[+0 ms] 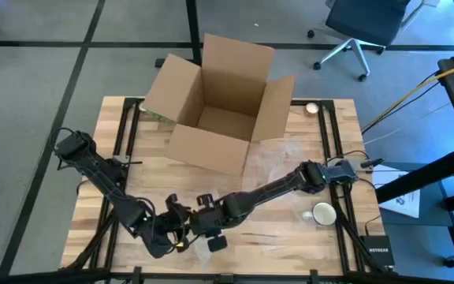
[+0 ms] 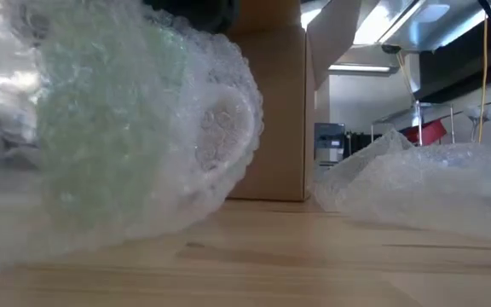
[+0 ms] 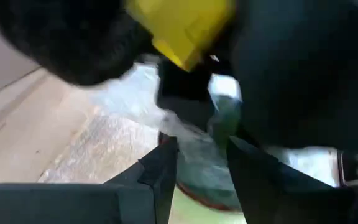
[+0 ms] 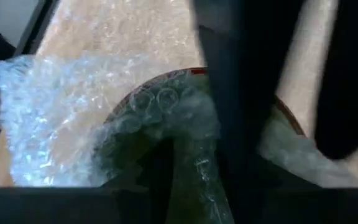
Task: Wrap mug
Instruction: Wrap the green mug with bubble wrap
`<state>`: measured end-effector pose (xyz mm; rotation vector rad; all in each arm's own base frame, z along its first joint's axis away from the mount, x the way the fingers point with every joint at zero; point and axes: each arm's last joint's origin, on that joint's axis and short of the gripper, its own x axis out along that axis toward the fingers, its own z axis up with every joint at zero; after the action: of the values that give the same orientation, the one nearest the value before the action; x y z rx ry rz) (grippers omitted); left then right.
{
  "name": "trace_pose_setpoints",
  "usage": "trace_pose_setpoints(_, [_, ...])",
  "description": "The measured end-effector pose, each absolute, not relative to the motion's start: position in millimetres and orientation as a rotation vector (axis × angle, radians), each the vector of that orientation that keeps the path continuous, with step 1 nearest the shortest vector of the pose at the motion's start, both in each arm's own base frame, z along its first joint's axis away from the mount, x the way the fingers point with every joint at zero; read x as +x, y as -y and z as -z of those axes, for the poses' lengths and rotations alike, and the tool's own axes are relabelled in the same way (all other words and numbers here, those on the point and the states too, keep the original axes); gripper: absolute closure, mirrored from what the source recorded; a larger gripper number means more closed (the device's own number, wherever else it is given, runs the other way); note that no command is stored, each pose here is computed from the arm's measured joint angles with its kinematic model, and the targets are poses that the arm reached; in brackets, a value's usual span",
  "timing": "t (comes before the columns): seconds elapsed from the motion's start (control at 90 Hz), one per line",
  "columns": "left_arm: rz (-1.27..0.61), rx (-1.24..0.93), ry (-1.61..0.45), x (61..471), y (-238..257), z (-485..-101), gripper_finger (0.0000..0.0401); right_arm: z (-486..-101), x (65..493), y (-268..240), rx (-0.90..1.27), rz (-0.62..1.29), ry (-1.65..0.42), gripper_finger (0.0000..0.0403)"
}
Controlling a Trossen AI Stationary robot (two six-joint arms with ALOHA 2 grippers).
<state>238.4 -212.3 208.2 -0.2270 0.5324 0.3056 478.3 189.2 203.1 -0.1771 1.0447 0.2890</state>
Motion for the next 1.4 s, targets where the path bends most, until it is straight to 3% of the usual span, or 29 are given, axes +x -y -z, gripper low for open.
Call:
trace_pose_setpoints(0.222, [-0.337, -0.259, -0.574, 242, 212, -186, 0.0277, -215, 475, -188, -0.183, -0.294, -1.035, 0.0292])
trace_pose_setpoints(0.611, [-0.299, -0.26, -0.598, 243, 215, -184, 0.0277, -274, 451, -177, -0.198, -0.283, -0.981, 0.0292])
trace_pose_setpoints(0.944, [-0.258, -0.262, -0.547, 248, 219, -189, 0.0277, -283, 429, -173, -0.207, -0.226, -1.123, 0.0292])
trace_pose_setpoints(1.256, [-0.248, -0.254, -0.543, 248, 220, -190, 0.0277, -273, 389, -205, -0.328, -0.289, -1.343, 0.0292])
trace_pose_setpoints(1.4, [-0.248, -0.255, -0.543, 248, 220, -190, 0.0277, -280, 370, -212, -0.305, -0.285, -1.29, 0.0292])
